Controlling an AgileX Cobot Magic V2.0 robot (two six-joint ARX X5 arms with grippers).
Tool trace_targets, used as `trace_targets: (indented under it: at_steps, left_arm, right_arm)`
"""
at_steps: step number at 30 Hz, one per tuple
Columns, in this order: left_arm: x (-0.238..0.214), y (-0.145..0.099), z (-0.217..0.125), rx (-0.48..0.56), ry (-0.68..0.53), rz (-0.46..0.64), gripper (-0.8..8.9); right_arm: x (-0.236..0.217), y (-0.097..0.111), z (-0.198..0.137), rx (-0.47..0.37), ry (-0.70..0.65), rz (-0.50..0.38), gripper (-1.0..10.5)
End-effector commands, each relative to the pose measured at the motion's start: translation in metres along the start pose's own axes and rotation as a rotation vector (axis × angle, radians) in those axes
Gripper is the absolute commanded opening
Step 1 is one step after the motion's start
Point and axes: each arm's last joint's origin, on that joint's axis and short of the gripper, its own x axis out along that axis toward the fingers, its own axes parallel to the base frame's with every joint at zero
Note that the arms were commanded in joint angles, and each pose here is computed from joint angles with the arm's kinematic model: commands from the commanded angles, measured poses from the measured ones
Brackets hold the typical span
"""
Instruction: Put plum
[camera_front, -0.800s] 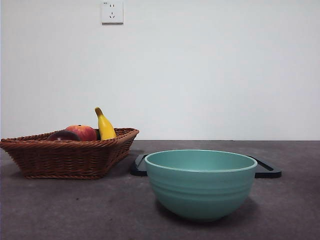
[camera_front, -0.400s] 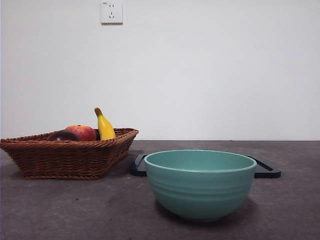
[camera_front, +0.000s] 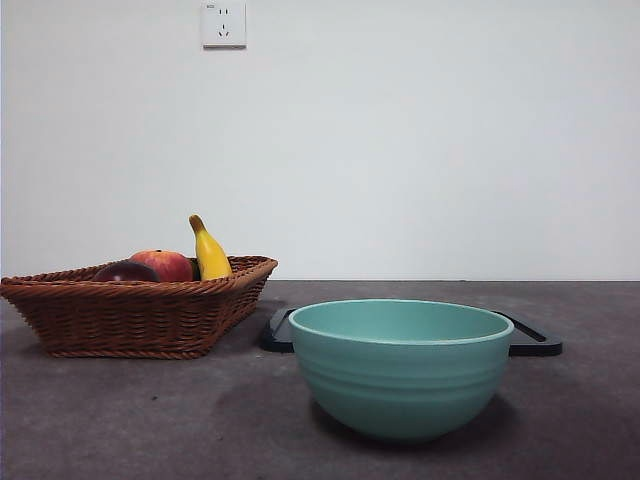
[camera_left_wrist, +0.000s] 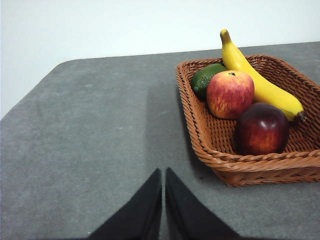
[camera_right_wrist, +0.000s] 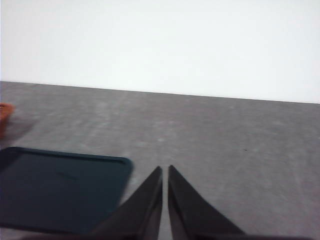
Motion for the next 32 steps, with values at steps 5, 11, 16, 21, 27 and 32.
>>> trace_targets:
  at_steps: [5,11,16,21,27,32]
  left_arm:
    - [0.002,0.0,-0.008,-0.013,0.029,0.003,0.1]
    - [0.002,0.0,-0.008,-0.013,0.029,0.003,0.1]
    - [0.002,0.0,-0.008,-0.013,0.029,0.003,0.1]
    - [0.002,0.0,-0.008,-0.013,0.029,0.003,0.1]
    - [0.002,0.0,-0.008,-0.013,0.029,0.003,0.1]
    - [0.002,0.0,-0.008,-0.013,0.029,0.003,0.1]
  right_arm:
    - [-0.001,-0.002,-0.029,-0.007,-0.027,-0.072,0.1]
    - [0.002,-0.003,-0.049,0.006,0.003,-0.082,0.1]
    - [0.004,-0.003,-0.063,0.024,0.033,-0.083,0.1]
    - [0.004,-0.003,-0.073,0.053,0.079,-0.084,0.1]
    - [0.004,-0.003,-0.076,0.054,0.105,-0.086,0.1]
    - [0.004,-0.003,-0.075,0.054,0.098,-0.085,0.1]
